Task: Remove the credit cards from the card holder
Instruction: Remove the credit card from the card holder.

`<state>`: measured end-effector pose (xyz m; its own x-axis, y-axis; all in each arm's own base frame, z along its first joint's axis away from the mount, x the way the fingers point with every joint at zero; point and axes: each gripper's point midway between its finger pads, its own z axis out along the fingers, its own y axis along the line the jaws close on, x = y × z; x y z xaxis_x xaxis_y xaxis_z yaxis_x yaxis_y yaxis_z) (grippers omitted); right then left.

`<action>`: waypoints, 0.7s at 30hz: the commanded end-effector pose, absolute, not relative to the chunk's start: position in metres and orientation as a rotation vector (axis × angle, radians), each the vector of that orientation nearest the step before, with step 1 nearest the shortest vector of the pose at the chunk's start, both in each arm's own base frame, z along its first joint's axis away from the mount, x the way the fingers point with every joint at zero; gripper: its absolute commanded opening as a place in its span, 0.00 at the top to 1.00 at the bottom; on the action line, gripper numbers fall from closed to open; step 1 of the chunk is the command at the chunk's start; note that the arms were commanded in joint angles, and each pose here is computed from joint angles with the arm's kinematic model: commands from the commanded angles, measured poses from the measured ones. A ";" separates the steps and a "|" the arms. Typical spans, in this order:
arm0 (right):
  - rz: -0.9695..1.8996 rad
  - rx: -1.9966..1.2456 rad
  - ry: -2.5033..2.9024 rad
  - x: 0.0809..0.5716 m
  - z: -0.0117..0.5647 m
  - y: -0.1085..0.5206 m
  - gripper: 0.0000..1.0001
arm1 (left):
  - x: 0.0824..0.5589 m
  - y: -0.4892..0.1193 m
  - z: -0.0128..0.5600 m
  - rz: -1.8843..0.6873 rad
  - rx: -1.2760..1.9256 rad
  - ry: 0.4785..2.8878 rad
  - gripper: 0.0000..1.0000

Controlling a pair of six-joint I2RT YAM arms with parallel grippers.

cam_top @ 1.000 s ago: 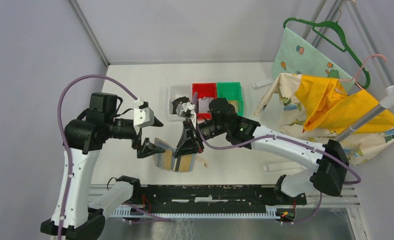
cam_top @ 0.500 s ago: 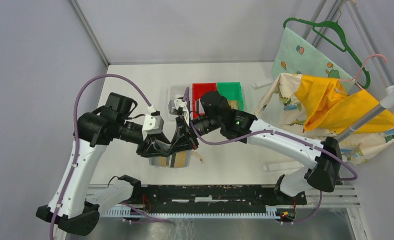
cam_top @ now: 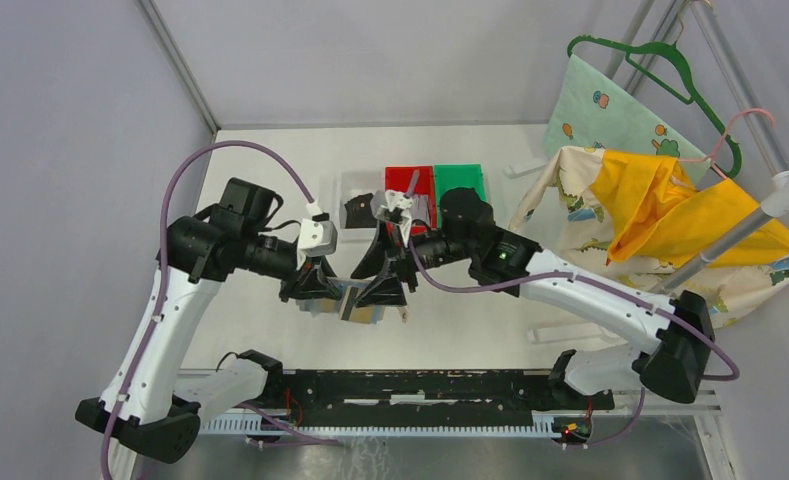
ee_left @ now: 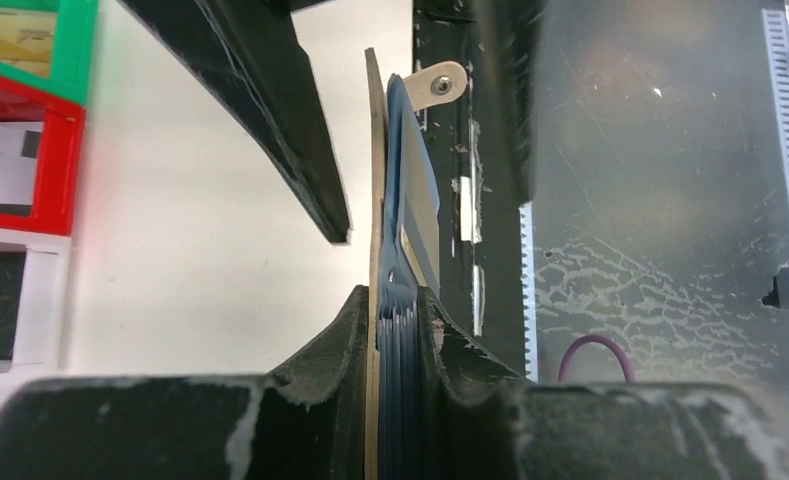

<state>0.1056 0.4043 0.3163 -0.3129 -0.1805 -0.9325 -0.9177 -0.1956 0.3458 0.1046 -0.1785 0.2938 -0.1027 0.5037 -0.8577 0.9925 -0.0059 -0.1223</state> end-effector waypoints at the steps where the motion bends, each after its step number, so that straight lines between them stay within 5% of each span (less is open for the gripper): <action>1: 1.555 -1.154 1.244 0.109 0.365 0.388 0.32 | 0.123 -0.190 0.325 -0.992 1.429 1.604 0.98; 4: 1.558 -1.067 1.217 0.110 0.363 0.380 0.22 | 0.134 -0.198 0.346 -1.000 1.291 1.594 0.98; 9: 1.513 -0.922 1.234 0.122 0.355 0.370 0.20 | 0.143 -0.208 0.374 -1.079 1.098 1.597 0.98; 21: 1.612 -0.652 1.072 0.120 0.378 0.341 0.53 | 0.137 -0.215 0.402 -1.211 0.985 1.582 0.98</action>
